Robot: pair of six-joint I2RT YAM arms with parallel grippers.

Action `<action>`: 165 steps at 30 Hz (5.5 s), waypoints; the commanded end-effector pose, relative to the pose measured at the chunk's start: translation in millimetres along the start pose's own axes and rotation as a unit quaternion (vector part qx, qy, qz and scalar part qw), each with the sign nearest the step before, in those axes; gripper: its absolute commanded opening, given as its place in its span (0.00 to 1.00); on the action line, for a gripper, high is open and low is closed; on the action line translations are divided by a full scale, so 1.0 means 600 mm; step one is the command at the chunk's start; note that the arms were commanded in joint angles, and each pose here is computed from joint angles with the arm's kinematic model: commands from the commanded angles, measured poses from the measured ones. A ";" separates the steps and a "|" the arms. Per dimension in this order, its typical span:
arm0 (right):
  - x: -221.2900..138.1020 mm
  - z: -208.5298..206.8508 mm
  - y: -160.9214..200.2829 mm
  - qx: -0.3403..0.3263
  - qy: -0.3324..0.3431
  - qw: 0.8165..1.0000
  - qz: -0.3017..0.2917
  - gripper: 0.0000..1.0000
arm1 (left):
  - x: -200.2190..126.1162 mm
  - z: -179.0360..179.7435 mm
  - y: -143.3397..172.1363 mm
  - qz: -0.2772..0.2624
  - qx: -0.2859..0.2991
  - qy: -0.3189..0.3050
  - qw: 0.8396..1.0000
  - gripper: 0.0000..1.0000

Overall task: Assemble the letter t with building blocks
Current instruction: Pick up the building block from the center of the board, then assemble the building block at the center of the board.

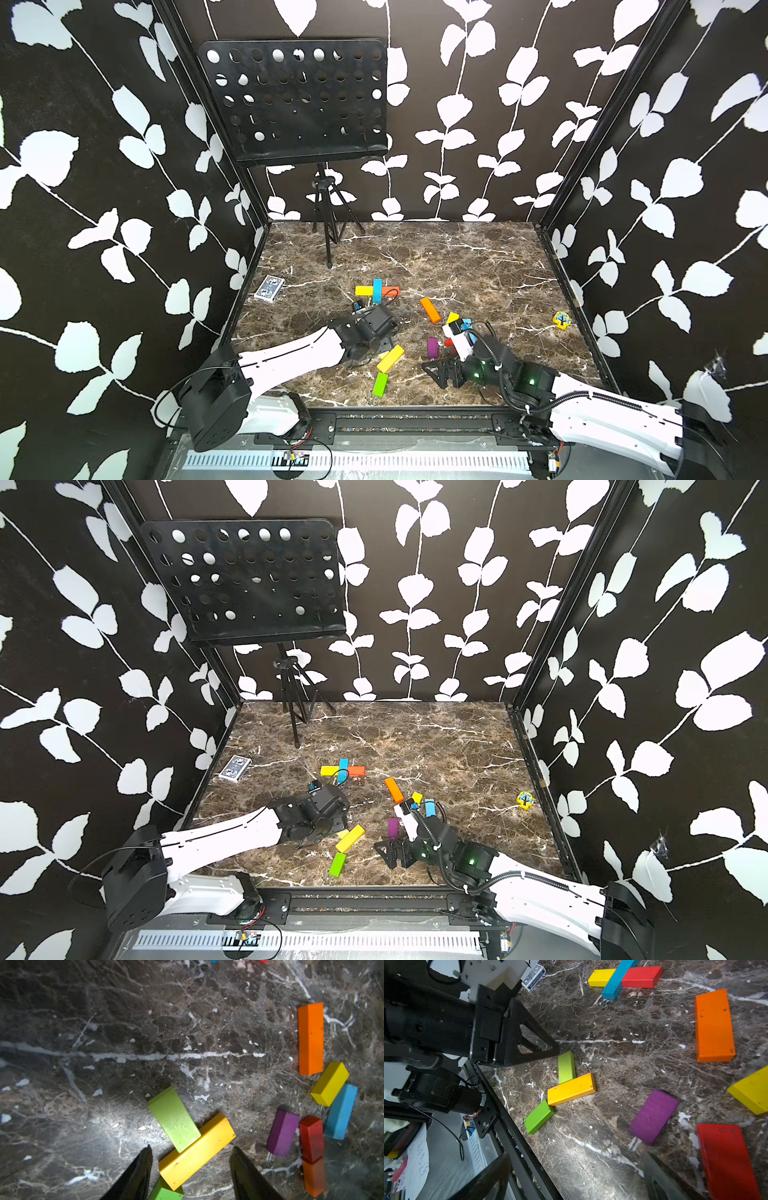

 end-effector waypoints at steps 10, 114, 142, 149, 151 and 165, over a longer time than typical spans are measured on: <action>-0.011 0.024 0.000 -0.036 -0.036 0.999 -0.004 0.97 | 0.034 -0.002 0.024 0.039 -0.130 -0.063 0.989 0.59; 0.051 -0.045 -0.191 0.105 -0.009 0.994 -0.014 0.99 | 0.120 -0.014 -0.150 0.063 0.202 -0.098 0.972 0.23; 0.052 -0.050 -0.192 0.114 -0.002 0.993 -0.009 0.99 | 0.161 0.011 -0.173 0.099 0.188 -0.082 0.974 0.24; 0.053 -0.053 -0.188 0.116 0.001 0.993 -0.008 0.99 | 0.166 0.012 -0.179 0.105 0.194 -0.089 0.971 0.24; 0.053 -0.054 -0.188 0.116 0.001 0.993 -0.008 0.99 | 0.168 0.013 -0.181 0.108 0.194 -0.092 0.971 0.24; 0.052 -0.058 -0.185 0.118 0.002 0.993 -0.010 0.99 | 0.171 0.022 -0.185 0.116 0.187 -0.101 0.970 0.25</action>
Point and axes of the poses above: each gripper's point midway between its finger pads, its own x axis out along the fingers, its own z axis along the line the jaws close on, y = z × x, the point moved 7 cm from there along -x, back along the fingers, and after that the axes turned 15 degrees about x, right-handed, at the moved point
